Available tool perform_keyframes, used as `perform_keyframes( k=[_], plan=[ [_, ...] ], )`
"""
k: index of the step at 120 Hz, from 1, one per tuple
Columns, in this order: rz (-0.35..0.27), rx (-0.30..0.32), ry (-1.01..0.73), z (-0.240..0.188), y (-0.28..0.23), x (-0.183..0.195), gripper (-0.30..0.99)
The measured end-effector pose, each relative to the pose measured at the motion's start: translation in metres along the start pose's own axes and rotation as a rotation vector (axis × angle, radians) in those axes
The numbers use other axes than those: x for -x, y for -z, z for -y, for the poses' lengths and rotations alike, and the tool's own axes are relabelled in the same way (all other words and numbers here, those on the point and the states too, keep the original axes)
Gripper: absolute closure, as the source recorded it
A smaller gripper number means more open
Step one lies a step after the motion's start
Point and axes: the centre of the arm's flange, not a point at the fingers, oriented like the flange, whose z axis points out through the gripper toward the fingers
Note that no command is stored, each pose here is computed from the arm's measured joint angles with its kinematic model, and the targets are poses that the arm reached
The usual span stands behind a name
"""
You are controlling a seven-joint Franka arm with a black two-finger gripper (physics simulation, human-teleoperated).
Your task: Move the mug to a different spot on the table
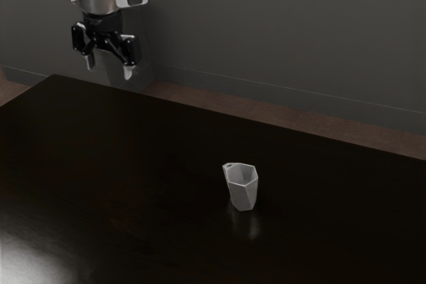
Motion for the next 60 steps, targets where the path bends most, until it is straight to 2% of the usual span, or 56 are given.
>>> perform_keyframes(
  k=[20, 38, 48, 60],
  plan=[
    [0.008, 0.0, 0.06, 0.026, -0.011, -0.005, 0.0],
    [0.009, 0.012, 0.045, 0.002, -0.039, -0.012, 0.0],
    [0.032, 0.097, 0.081, -0.027, -0.062, -0.022, 0.0],
    [0.113, 0.23, 0.204, -0.052, -0.106, -0.035, 0.0]
  ],
)
